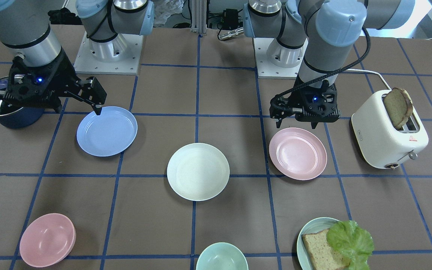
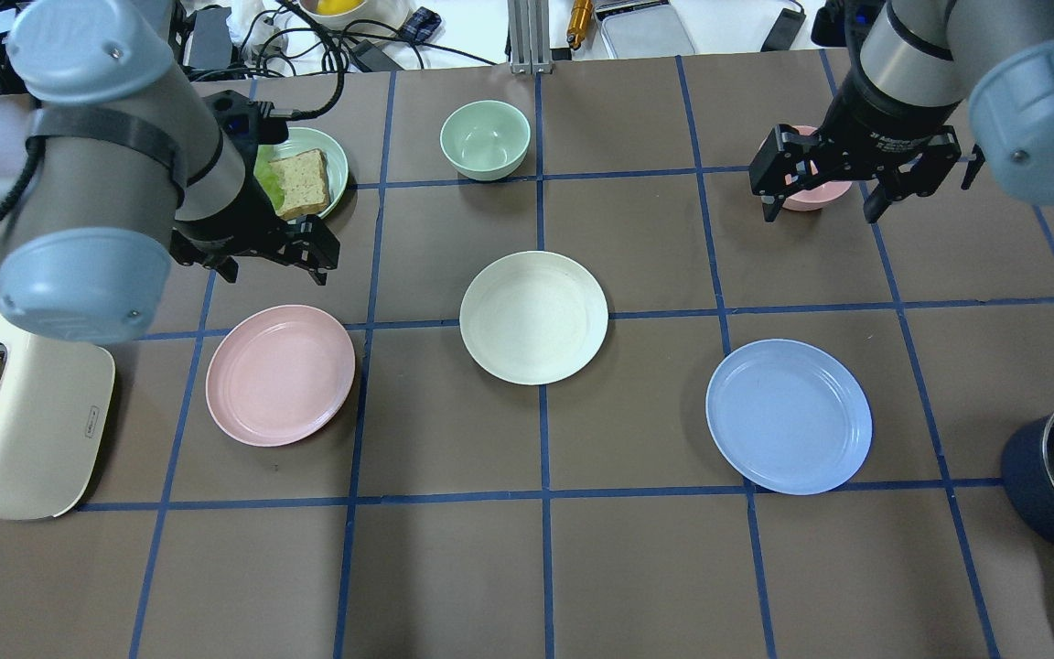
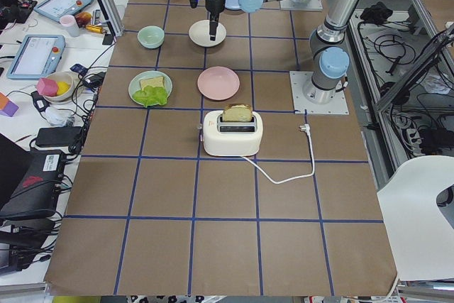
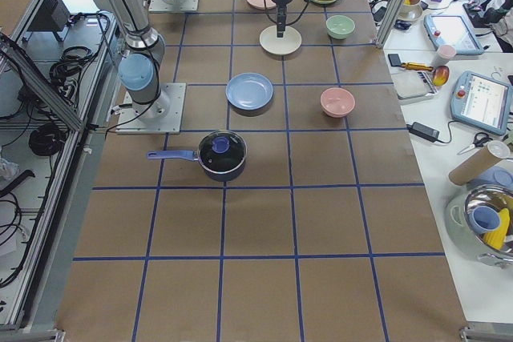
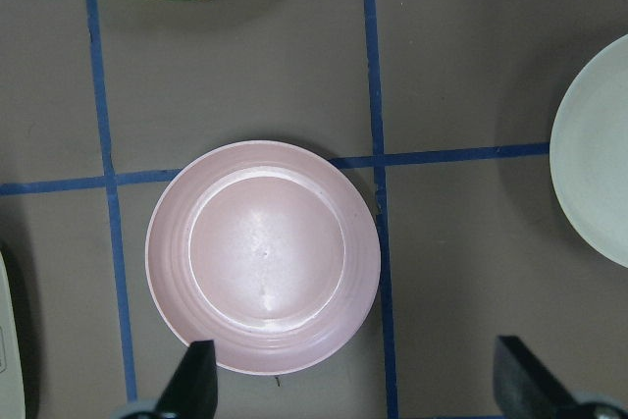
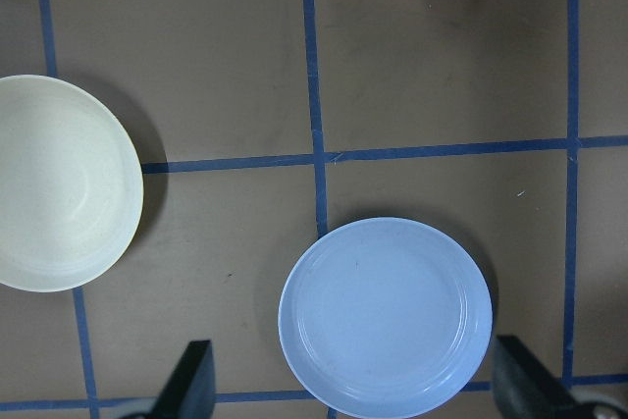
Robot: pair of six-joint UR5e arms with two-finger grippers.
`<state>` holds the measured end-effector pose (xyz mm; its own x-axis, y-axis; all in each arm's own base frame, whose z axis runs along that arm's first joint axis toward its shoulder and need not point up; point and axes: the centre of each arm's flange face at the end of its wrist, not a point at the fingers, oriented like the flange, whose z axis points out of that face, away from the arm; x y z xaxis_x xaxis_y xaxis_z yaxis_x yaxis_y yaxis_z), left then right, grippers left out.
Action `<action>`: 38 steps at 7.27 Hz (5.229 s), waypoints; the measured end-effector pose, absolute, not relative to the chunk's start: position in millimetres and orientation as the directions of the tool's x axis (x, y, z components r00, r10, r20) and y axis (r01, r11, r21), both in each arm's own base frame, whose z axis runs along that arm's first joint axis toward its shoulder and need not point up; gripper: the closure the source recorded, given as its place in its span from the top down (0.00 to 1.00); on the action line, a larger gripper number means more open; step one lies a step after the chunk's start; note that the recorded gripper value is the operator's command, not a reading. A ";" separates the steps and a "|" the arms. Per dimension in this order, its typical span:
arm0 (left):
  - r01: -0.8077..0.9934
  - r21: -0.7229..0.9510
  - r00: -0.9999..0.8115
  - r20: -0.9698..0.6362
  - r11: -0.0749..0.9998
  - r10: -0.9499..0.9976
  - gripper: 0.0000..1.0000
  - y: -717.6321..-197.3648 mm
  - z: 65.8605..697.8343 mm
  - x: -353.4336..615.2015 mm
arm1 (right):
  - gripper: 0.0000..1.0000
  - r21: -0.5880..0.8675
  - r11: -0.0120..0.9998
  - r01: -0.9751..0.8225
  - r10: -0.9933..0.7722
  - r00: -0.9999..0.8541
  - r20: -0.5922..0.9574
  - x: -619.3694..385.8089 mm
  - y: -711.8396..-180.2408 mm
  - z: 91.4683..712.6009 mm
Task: Stack three plates with pink and blue
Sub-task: 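Grip the pink plate rim with the left gripper while the right grips the blue plate, then lift the pink plate with the left gripper and carry it toward the cream plate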
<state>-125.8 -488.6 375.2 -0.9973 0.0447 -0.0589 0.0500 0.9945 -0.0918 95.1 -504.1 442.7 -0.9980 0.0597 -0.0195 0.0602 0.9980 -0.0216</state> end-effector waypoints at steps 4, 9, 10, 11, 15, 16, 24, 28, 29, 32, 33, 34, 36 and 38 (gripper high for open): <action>0.062 -0.036 -0.996 -0.060 0.997 0.060 0.88 -486.9 307.9 -136.7 | 1.00 -0.011 0.993 0.116 0.116 -0.993 -0.026 44.0 -479.4 327.3; 0.009 0.056 -0.998 -0.055 0.998 0.012 0.67 -482.0 262.2 -138.1 | 0.92 -0.009 0.999 0.036 0.036 -0.997 -0.066 -4.7 -428.9 236.2; 0.006 0.072 -0.998 -0.056 0.997 0.010 0.66 -483.3 254.2 -138.1 | 0.84 0.007 0.999 0.049 0.049 -0.994 -0.101 -13.4 -418.7 222.7; 0.006 0.087 -0.998 -0.057 0.996 0.011 0.63 -484.4 246.1 -138.1 | 0.80 0.021 0.997 0.068 0.070 -0.990 -0.120 -21.9 -412.0 212.8; -0.012 0.119 -0.997 -0.071 0.993 -0.004 0.56 -491.5 222.2 -137.1 | 0.67 0.045 0.994 0.101 0.107 -0.984 -0.142 -38.9 -409.3 196.9; -0.017 0.119 -0.997 -0.080 0.993 -0.007 0.55 -493.5 217.1 -136.6 | 0.64 0.049 0.993 0.104 0.110 -0.983 -0.147 -43.9 -409.9 192.8; -0.004 0.114 -0.995 -0.103 0.993 0.008 0.23 -503.5 186.6 -142.6 | 0.00 0.047 0.997 0.060 0.067 -0.983 -0.169 -50.8 -411.4 187.8; 0.012 0.095 -0.984 -0.174 0.995 0.028 0.00 -508.6 177.7 -140.0 | 0.00 0.032 0.997 0.068 0.072 -0.984 -0.165 -56.3 -423.3 219.0; 0.013 0.092 -0.983 -0.182 0.996 0.030 0.00 -509.9 177.0 -139.8 | 0.00 0.040 0.997 0.068 0.074 -0.983 -0.168 -60.6 -432.5 232.2; 0.056 0.037 -0.969 -0.238 0.998 0.063 0.00 -524.0 205.4 -157.1 | 0.00 0.053 0.996 0.067 0.075 -0.982 -0.174 -72.9 -458.8 269.6; 0.091 0.031 -0.954 -0.283 0.995 0.096 0.00 -533.8 224.3 -173.1 | 0.00 0.052 0.996 0.067 0.075 -0.982 -0.174 -75.5 -465.6 280.7; 0.120 0.035 -0.942 -0.312 0.992 0.124 0.00 -546.7 248.2 -189.5 | 0.00 0.047 0.997 0.067 0.074 -0.983 -0.171 -76.8 -471.2 290.5; 0.152 0.037 -0.934 -0.321 0.988 0.156 0.00 -571.3 298.3 -216.7 | 0.00 0.037 0.997 0.069 0.075 -0.983 -0.165 -76.4 -476.9 299.2; 0.151 0.032 -0.936 -0.316 0.988 0.153 0.00 -583.9 332.5 -254.4 | 0.00 0.032 0.997 0.070 0.074 -0.985 -0.158 -76.2 -478.9 301.6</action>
